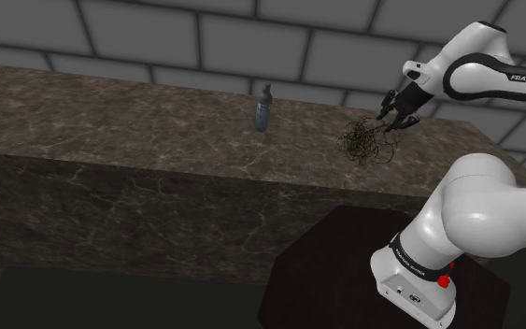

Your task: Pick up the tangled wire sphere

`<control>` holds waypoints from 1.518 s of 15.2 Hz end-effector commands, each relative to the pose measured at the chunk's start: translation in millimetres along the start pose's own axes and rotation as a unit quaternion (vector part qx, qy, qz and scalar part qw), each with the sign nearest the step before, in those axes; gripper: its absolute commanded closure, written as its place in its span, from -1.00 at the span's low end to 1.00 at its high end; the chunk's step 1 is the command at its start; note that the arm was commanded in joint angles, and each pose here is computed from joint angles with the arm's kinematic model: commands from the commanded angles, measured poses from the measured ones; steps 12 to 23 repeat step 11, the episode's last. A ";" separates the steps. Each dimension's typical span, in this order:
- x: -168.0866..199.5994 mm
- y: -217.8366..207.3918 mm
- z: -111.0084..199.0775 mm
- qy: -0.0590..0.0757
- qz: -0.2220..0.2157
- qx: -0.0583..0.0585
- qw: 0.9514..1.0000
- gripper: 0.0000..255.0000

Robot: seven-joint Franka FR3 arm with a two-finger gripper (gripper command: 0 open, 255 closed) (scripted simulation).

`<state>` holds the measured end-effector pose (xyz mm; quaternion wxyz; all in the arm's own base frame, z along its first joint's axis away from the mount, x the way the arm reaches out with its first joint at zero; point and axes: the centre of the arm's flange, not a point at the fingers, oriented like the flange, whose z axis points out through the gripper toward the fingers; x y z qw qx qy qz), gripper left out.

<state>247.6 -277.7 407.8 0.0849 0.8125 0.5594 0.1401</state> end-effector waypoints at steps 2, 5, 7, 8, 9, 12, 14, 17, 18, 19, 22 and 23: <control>2.0 4.3 -15.2 0.000 0.000 -0.001 1.000 1.00; 4.1 8.9 -30.2 0.000 0.000 -0.001 1.000 1.00; 5.5 12.0 -40.2 0.000 0.000 -0.001 1.000 1.00; 6.2 13.6 -45.2 0.000 0.000 -0.001 1.000 1.00; 6.9 15.1 -50.2 0.000 0.000 -0.001 1.000 1.00; 7.0 15.4 -51.0 0.000 0.000 -0.001 1.000 1.00; 7.0 15.4 -51.0 0.000 0.000 -0.001 1.000 1.00; 7.0 15.4 -51.0 0.000 0.000 -0.001 1.000 1.00; 7.0 15.4 -51.0 0.000 0.000 -0.001 1.000 1.00; 7.0 15.4 -51.0 0.000 0.000 -0.001 1.000 1.00; 7.0 15.4 -51.0 0.000 0.000 -0.001 1.000 1.00; 7.0 15.4 -51.0 0.000 0.000 -0.001 1.000 1.00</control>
